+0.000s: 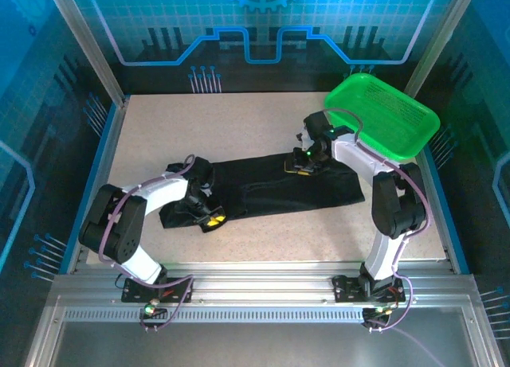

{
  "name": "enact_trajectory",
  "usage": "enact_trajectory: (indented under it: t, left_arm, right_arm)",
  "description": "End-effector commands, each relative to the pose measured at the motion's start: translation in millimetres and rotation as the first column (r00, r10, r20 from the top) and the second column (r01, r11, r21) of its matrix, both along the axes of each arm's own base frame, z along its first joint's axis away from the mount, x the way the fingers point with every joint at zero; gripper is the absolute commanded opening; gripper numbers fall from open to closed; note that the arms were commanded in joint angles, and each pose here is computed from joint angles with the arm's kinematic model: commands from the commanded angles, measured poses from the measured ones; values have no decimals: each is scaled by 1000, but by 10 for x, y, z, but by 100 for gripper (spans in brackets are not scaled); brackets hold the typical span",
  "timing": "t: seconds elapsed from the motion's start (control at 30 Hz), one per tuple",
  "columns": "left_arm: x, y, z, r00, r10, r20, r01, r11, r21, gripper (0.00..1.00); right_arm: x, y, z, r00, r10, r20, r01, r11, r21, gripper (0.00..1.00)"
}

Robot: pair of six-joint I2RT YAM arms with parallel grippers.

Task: Fold and stack the t-shirts

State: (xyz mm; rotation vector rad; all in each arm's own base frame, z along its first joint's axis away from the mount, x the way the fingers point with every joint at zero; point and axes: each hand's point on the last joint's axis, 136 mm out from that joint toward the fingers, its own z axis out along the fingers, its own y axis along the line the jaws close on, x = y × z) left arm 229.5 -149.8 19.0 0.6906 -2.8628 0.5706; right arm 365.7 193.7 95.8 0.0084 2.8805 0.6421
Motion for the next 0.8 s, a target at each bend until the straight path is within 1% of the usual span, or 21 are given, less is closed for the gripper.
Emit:
enact_trajectory:
  t: [0.0,0.07,0.13,0.2,0.27,0.33,0.37,0.43,0.53,0.6,0.67,0.77]
  left_arm:
    - [-135,-8,-41,998,17,-61,-17,1000,-9,19]
    - [-93,-38,-10,999,24,-48,-25,999,-24,20]
    - [14,-80,128,999,38,-3,-38,998,-45,21]
    - [153,-86,348,997,51,63,-48,997,-55,26]
    - [317,25,580,988,82,127,-78,996,-32,35]
    - [527,284,767,970,161,184,-162,987,-10,41]
    - [618,429,808,958,209,196,-212,977,-8,42]
    - [856,785,864,917,332,222,-333,942,-32,43]
    - [1225,1261,895,843,464,272,-459,884,-84,43]
    - [1440,1491,873,811,515,277,-500,857,-126,45]
    - [1594,1661,757,808,517,281,-505,855,-119,46]
    - [1764,1760,610,825,490,281,-479,871,-113,46]
  right_arm:
    - [34,89,56,1000,9,3,-9,1000,22,44]
    - [28,91,59,1000,11,4,-11,1000,22,44]
    - [17,102,71,1000,14,7,-14,1000,26,44]
    - [6,113,77,1000,19,12,-19,999,30,44]
    - [-3,117,72,1000,20,16,-20,999,33,44]
    - [-10,96,33,1000,15,13,-16,1000,27,44]
    - [-4,80,6,1000,11,10,-11,1000,22,44]
    - [27,-17,-72,1000,-20,-6,20,1000,6,44]
    - [113,-209,-154,996,-83,-26,82,996,-18,44]
    - [183,-345,-214,993,-115,-42,113,993,-45,44]
    - [240,-468,-295,988,-137,-67,131,987,-89,43]
    - [302,-632,-435,980,-165,-107,148,977,-153,43]
